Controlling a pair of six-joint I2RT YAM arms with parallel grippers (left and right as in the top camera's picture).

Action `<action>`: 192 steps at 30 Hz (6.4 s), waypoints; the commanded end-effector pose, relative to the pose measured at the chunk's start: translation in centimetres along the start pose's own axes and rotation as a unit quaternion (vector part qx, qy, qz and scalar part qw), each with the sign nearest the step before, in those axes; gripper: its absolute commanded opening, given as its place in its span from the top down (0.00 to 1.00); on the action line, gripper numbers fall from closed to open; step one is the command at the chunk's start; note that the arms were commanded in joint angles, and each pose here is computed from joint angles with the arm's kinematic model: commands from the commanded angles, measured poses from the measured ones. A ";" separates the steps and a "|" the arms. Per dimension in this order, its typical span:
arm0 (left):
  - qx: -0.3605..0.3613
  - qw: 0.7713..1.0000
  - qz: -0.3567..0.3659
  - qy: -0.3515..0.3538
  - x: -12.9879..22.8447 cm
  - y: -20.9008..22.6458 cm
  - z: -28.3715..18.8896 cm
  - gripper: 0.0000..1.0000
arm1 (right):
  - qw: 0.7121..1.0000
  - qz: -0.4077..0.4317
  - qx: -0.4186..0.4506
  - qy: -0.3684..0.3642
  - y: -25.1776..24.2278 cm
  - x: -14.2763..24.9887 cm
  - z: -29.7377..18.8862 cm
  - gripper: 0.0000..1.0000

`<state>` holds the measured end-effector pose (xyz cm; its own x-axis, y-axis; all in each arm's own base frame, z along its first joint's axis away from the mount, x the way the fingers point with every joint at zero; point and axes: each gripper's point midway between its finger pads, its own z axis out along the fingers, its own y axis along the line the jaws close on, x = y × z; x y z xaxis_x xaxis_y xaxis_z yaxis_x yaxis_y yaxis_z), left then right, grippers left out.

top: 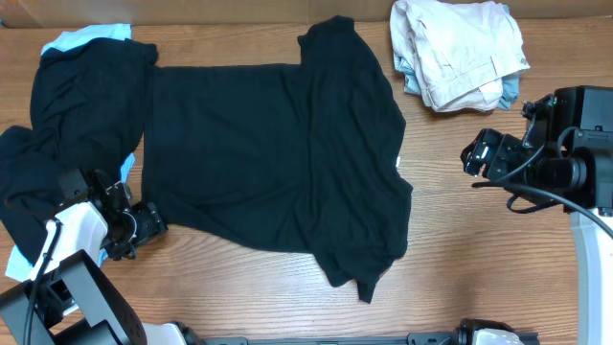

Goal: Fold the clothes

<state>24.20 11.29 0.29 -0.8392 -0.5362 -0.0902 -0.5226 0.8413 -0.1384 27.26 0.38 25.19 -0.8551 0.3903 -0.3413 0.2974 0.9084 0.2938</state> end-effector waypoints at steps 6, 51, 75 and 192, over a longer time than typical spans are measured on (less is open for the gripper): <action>0.042 0.997 0.040 -0.042 -2.0 -2.7 0.1 0.34 | 1.000 -0.009 -0.006 -0.015 0.5 -0.7 -0.6 0.09; 0.166 0.979 0.045 -0.106 -6.8 -13.3 -4.4 0.35 | 1.000 -0.010 -0.008 -0.022 0.6 -1.0 -0.6 0.09; 0.160 0.979 0.023 -0.123 -8.9 -14.1 -1.8 0.93 | 1.000 -0.007 -0.004 -0.005 0.5 -1.5 0.8 0.09; 0.131 0.977 0.112 -0.127 -9.5 -15.1 -12.7 0.96 | 0.980 0.002 0.022 0.198 1.9 15.7 18.3 0.34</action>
<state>37.89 4.44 14.74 -0.8514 -0.3936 -0.3468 -0.2741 0.8975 -0.3456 23.05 11.02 5.01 -0.9534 0.2970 0.0538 0.2973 0.8936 0.3363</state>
